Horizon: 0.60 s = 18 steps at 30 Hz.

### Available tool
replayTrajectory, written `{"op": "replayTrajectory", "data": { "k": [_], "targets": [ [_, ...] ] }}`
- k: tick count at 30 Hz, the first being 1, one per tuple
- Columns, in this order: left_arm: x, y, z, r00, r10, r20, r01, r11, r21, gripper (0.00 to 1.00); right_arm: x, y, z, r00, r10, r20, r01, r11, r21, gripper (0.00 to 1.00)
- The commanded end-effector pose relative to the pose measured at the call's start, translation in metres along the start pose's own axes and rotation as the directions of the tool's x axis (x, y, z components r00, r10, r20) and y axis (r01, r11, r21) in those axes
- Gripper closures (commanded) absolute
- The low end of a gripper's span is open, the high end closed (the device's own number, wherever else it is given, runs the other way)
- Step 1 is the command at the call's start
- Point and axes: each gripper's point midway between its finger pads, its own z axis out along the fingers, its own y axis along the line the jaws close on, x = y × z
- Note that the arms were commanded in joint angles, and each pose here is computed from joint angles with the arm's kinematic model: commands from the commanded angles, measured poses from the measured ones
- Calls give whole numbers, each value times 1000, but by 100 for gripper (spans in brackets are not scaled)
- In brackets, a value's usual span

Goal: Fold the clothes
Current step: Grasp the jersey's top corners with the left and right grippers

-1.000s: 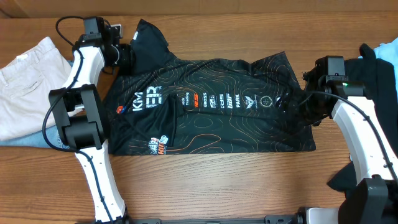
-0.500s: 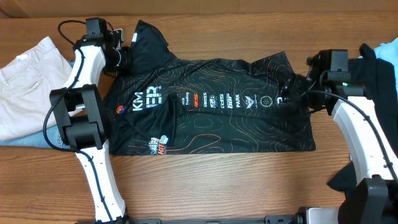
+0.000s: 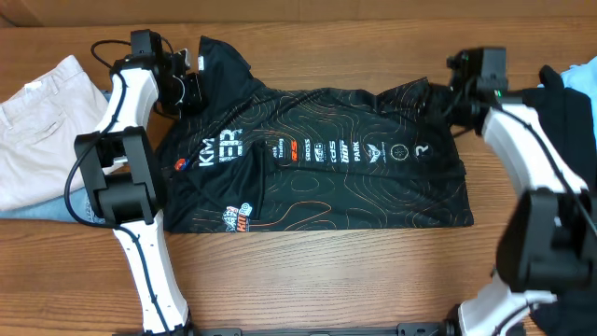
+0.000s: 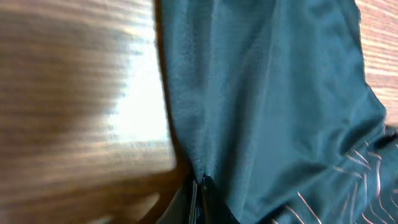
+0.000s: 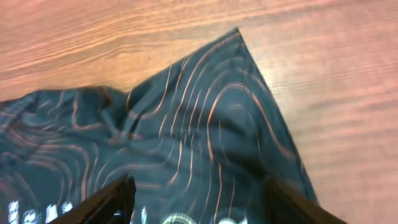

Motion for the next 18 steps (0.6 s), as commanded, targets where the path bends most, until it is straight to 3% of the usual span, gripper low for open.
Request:
{"op": "replayTrajectory", "data": {
  "k": [1, 6, 10, 18],
  "targets": [
    [-20, -30, -48, 995, 40, 88, -43, 998, 37, 96, -40, -5, 13, 997, -53, 50, 52, 998, 28, 32],
    [-19, -28, -51, 996, 35, 85, -37, 999, 23, 96, -62, -14, 45, 993, -56, 107, 52, 998, 41, 33],
    [-15, -17, -50, 997, 26, 73, -23, 999, -46, 96, -64, -20, 75, 990, -60, 130, 55, 998, 41, 34],
    [-13, -13, -50, 998, 22, 66, -18, 997, -69, 96, -67, -27, 110, 982, -67, 178, 60, 997, 43, 35]
  ]
}}
